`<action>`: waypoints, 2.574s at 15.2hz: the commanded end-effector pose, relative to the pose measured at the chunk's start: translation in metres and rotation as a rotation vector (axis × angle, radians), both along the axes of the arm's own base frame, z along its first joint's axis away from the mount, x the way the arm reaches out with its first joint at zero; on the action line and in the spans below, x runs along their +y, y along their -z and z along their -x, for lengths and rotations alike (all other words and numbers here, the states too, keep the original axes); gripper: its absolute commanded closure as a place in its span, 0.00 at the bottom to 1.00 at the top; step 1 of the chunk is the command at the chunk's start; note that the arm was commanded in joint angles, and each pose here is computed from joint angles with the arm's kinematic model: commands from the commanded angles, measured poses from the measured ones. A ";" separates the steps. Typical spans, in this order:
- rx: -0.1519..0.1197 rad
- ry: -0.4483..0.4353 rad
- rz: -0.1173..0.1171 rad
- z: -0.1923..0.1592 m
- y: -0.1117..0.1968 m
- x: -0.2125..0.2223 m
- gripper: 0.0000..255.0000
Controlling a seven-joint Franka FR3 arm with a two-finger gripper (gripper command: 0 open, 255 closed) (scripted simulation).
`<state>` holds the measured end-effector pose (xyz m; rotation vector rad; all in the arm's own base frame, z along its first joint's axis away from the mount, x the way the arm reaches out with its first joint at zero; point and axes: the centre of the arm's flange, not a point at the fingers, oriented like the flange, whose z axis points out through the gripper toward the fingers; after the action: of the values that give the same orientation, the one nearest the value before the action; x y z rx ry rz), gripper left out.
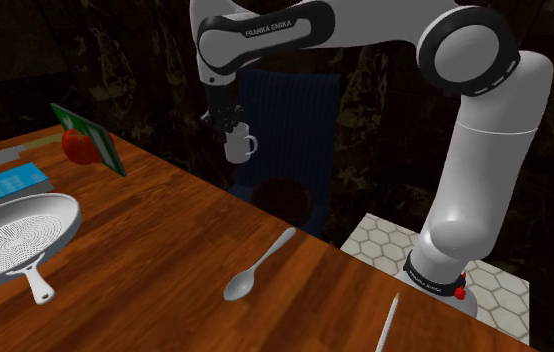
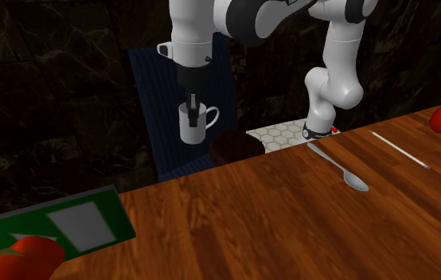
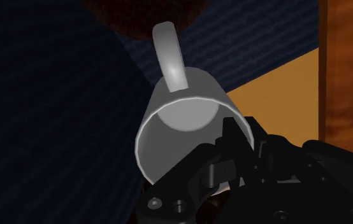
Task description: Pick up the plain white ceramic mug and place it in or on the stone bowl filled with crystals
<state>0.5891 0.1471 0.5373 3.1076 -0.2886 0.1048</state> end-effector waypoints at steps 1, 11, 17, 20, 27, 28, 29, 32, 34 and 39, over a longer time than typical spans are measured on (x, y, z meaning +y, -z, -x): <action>0.000 0.000 0.000 0.022 -0.005 -0.011 1.00; 0.000 0.000 0.000 0.135 -0.028 -0.075 1.00; 0.000 0.000 0.000 0.160 -0.012 -0.089 1.00; 0.000 0.000 0.000 0.160 0.004 -0.089 1.00; 0.000 0.000 0.000 0.160 0.041 -0.089 1.00; 0.000 0.000 0.000 0.160 0.046 -0.089 1.00; 0.000 0.000 0.000 0.160 0.052 -0.089 1.00; 0.000 0.000 0.000 0.160 0.068 -0.089 1.00; 0.000 0.000 0.000 0.160 0.074 -0.089 1.00; 0.000 0.000 0.000 0.160 0.074 -0.089 1.00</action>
<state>0.4289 0.0580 0.4630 3.1075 -0.2887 0.1045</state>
